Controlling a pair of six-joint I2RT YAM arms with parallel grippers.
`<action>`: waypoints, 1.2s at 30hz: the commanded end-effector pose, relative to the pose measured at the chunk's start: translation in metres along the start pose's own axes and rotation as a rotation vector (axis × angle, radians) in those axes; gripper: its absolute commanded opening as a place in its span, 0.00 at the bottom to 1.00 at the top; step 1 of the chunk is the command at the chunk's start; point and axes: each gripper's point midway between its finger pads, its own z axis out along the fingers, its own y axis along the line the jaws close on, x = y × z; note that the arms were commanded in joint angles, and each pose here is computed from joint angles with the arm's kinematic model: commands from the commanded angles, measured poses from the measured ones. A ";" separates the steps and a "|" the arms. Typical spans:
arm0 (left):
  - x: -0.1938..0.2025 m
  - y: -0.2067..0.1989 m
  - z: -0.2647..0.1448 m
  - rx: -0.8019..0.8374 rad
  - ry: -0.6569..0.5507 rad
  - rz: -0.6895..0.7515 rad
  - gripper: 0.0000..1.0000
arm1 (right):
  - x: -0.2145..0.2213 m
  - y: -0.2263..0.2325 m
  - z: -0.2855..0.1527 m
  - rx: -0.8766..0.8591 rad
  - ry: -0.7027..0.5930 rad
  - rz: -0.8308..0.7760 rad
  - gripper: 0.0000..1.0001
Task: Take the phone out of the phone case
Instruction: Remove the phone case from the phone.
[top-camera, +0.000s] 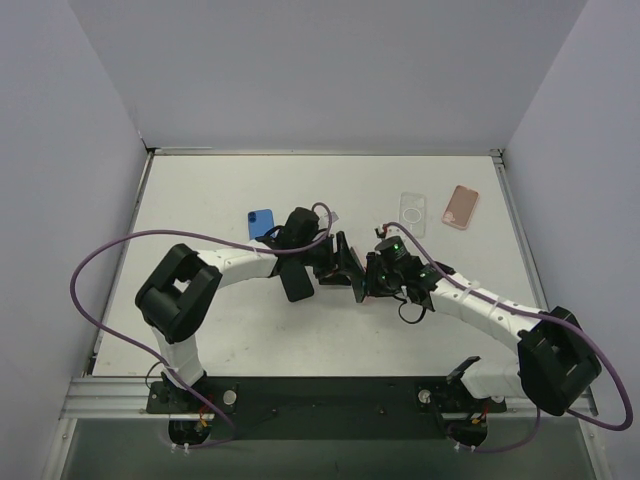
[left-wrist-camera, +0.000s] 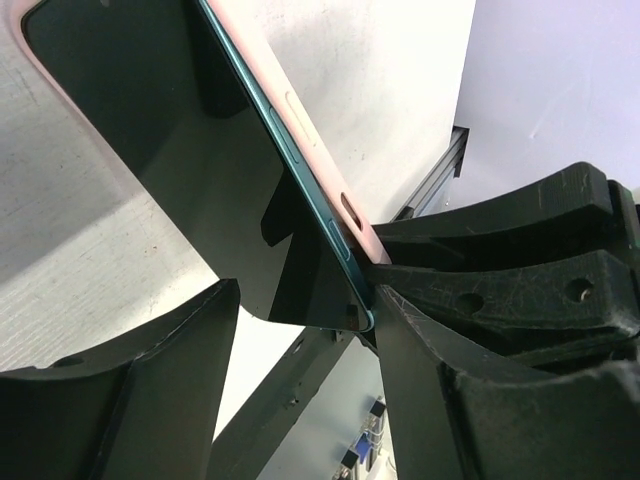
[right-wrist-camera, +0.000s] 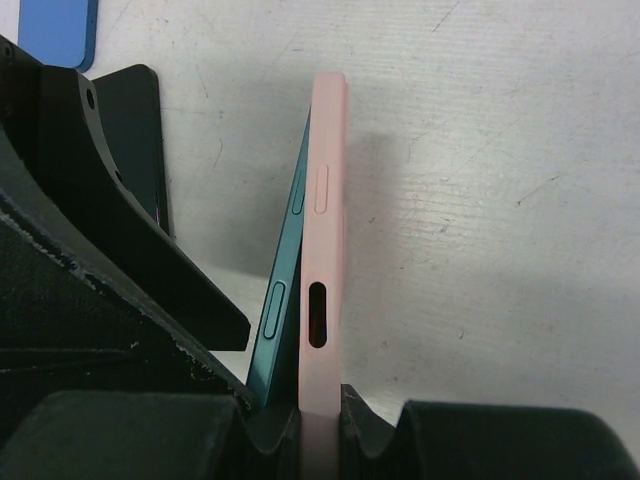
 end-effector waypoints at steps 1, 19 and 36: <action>-0.004 -0.002 0.003 0.020 -0.017 -0.002 0.65 | -0.007 0.009 -0.003 0.002 -0.011 -0.054 0.00; -0.008 0.018 0.005 -0.014 -0.062 -0.116 0.58 | -0.005 0.015 -0.005 0.034 -0.030 -0.142 0.00; 0.008 0.073 -0.008 -0.310 -0.037 -0.116 0.43 | -0.015 0.016 -0.010 0.061 -0.091 -0.148 0.00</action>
